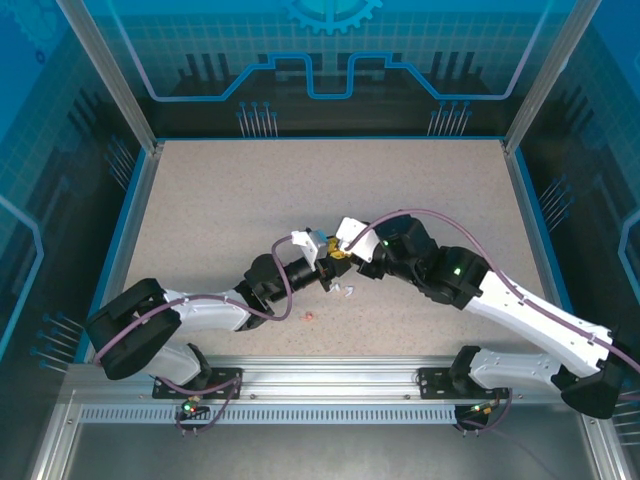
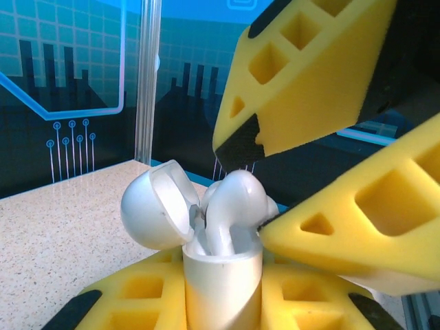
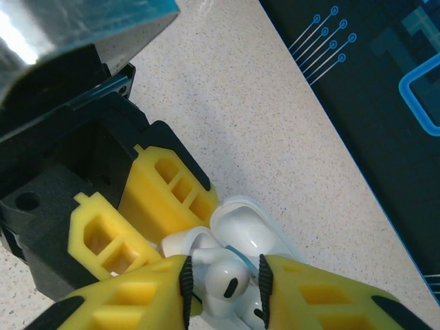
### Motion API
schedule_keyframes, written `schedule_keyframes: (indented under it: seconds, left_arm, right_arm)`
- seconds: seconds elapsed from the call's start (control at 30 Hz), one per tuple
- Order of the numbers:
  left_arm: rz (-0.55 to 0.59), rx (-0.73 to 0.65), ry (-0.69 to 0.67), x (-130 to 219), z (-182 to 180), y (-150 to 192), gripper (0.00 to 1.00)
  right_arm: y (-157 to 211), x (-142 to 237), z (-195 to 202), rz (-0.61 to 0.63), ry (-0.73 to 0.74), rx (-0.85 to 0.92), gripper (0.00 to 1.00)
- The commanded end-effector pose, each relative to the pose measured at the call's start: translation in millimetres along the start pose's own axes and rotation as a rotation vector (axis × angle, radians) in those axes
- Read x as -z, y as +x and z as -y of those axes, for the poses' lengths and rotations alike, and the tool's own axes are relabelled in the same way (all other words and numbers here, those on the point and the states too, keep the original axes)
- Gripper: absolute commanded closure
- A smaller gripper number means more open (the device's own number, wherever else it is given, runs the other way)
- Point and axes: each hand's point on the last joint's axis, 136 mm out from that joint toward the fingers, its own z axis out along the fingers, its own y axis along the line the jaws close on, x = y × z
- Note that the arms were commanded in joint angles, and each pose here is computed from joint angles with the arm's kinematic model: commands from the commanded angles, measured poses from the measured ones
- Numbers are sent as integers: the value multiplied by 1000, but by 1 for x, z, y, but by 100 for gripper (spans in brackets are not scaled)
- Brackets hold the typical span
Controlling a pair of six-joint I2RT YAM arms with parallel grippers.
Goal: Insert the wireless bluetooth earbuds into the charging case
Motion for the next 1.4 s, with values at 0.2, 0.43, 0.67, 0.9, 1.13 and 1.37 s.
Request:
schedule_keyframes:
  seconds: [0.2,0.43,0.67,0.9,1.13,1.37]
  left_arm:
    - [91,8,1,3,-1,-22,100]
    - [107,17,-8,5,-2,-25,100]
    - [140,19,4,10,0,-30,100]
    - [158,8,52,13,10,-36,100]
    - [180,10,130,12,23,-45,100]
    - [190,28,153,9,27,-51,100]
  right_arm:
    - [-37,30,7,155,-136,-141,44]
    - [-56,61,40,263,-103,-299,31]
    - [-22,63,70,207,-59,-600,18]
    - [-18,53,42,260,-383,-848,3]
    - [-7,34,29,191,-434,-878,0]
    - [4,16,20,126,-448,-863,0]
